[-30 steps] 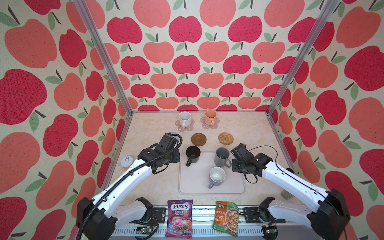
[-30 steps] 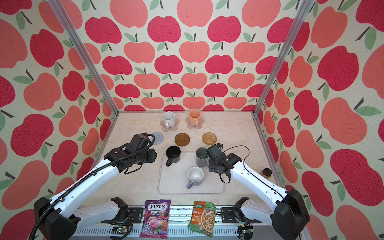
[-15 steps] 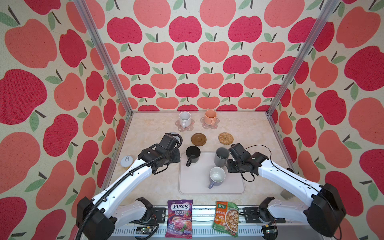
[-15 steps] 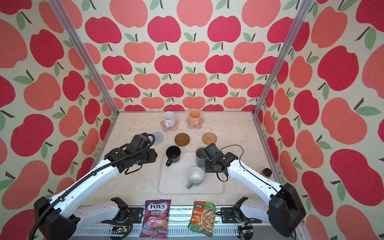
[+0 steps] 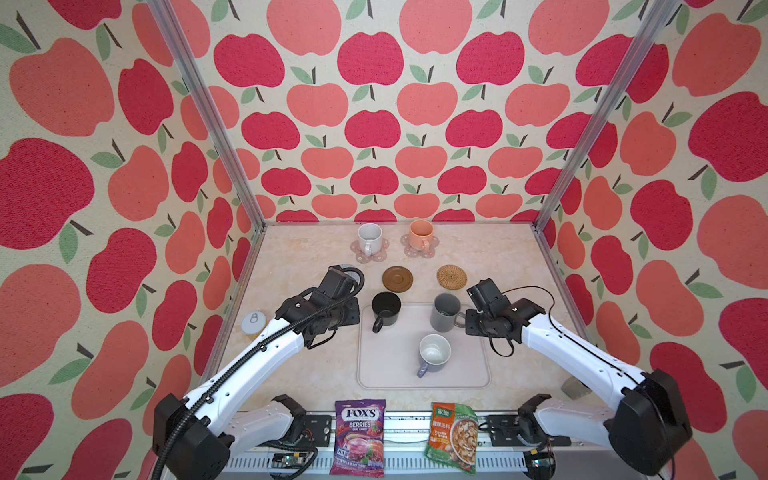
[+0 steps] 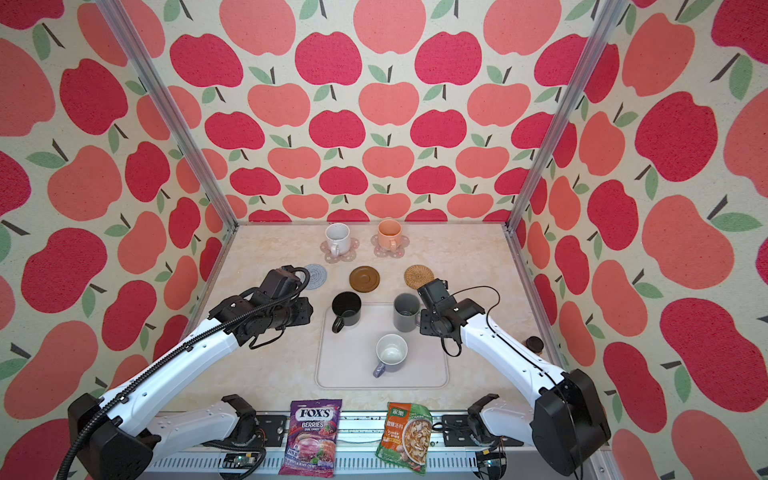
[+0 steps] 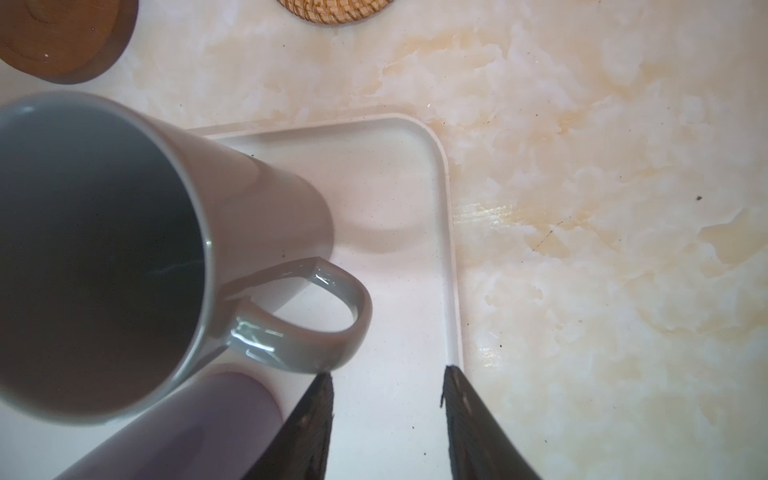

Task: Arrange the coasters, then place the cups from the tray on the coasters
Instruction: 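Close right gripper on the grey mug rim, then lift the grey mug off the tray with right gripper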

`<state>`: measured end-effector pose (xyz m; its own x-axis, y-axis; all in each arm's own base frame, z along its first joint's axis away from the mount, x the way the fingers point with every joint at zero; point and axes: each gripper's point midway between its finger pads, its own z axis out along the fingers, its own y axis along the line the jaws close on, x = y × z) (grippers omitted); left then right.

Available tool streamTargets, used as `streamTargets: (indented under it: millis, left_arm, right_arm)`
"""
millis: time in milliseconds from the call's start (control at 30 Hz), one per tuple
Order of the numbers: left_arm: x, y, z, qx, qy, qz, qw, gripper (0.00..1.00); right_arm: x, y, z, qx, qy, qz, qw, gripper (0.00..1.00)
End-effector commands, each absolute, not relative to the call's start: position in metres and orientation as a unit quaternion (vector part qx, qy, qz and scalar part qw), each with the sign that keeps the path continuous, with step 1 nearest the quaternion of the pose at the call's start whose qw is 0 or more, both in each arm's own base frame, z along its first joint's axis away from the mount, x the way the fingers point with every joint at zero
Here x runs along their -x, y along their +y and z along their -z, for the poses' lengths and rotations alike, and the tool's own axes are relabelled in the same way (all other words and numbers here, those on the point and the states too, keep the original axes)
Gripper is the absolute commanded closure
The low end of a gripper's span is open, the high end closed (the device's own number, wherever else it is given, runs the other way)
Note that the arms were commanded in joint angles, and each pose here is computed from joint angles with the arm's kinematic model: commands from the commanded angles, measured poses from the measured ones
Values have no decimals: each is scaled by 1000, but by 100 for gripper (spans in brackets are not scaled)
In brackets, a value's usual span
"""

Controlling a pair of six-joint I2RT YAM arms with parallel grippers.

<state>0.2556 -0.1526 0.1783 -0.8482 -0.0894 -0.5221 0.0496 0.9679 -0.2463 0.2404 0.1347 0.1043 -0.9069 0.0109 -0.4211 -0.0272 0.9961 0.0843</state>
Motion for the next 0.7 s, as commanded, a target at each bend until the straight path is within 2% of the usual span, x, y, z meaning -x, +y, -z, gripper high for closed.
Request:
streamTargets:
  millis: [0,167,667]
  left_arm:
    - [-258,-155,-186,17,951,128,281,65]
    - [-260,-156,-186,14,952,127,278,65]
    - [-264,-158,-190,13,953,120,277,65]
  right_arm:
    - [-241,128,-110,-7,972,-46,229,54]
    - [-243,148,-121,52,963,-97,247,54]
    - [-261,167,-114,161,951,-100,246,53]
